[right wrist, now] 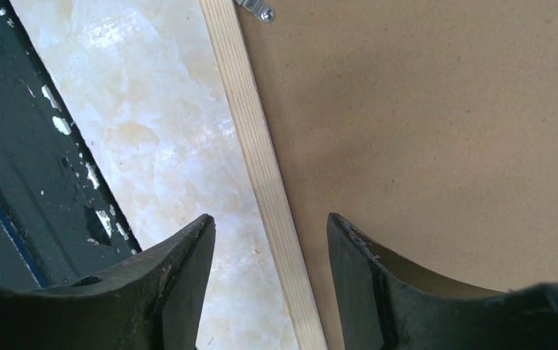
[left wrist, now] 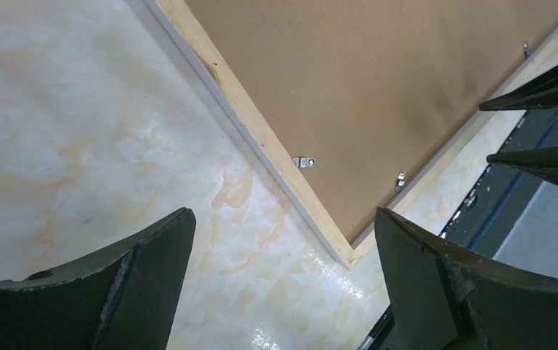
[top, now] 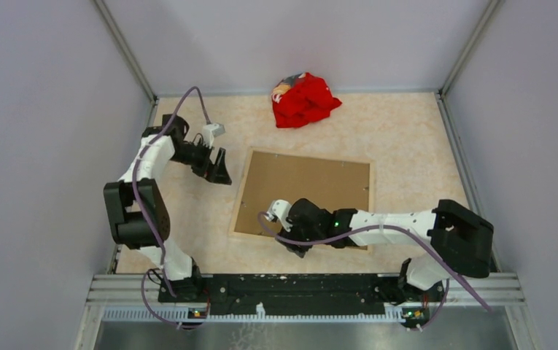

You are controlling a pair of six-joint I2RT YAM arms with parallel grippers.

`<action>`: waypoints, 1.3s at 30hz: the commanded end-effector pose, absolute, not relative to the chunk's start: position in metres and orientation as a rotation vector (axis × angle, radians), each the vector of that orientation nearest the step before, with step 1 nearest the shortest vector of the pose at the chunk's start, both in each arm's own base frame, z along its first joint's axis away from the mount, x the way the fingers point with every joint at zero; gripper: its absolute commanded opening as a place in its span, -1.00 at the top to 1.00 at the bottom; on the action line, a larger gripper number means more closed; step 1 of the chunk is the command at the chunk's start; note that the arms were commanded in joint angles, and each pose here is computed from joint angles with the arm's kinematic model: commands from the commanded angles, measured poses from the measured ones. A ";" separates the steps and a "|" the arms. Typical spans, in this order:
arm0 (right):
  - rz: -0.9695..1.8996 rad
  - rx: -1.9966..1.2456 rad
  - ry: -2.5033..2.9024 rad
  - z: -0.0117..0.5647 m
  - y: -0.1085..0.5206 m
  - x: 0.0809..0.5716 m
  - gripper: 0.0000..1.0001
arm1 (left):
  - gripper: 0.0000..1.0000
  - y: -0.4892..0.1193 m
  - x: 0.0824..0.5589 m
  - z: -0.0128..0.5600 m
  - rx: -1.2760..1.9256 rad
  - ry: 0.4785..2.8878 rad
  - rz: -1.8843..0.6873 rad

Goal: Put the photo into the frame
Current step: Turn over the photo frame at the center of the board.

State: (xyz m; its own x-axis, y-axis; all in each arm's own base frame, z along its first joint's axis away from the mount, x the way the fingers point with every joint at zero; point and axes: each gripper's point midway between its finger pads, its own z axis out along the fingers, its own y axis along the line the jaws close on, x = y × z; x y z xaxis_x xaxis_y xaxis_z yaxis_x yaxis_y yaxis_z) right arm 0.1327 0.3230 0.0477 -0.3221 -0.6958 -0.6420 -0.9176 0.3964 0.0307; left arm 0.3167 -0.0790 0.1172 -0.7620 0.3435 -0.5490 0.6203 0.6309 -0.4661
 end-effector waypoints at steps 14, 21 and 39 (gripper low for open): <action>0.386 -1.462 2.017 0.034 0.343 0.138 0.56 | -0.97 -0.067 0.313 0.223 0.859 2.073 -0.537; 0.418 -1.439 1.990 0.069 0.365 0.144 1.00 | -0.98 -0.080 0.252 0.179 1.341 1.849 -0.555; 0.928 -1.184 1.893 0.219 0.409 0.156 1.00 | -0.97 -0.095 0.208 0.182 1.795 0.875 0.201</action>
State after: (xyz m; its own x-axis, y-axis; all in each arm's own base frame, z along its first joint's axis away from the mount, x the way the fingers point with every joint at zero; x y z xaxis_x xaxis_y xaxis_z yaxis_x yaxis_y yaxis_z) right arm 0.1591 0.3828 0.1368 -0.3559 -0.5919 -0.7232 -0.9101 0.3952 0.1244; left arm 0.1969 -0.0829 0.1566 0.5305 0.7203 -0.4468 0.6635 -0.0248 0.7477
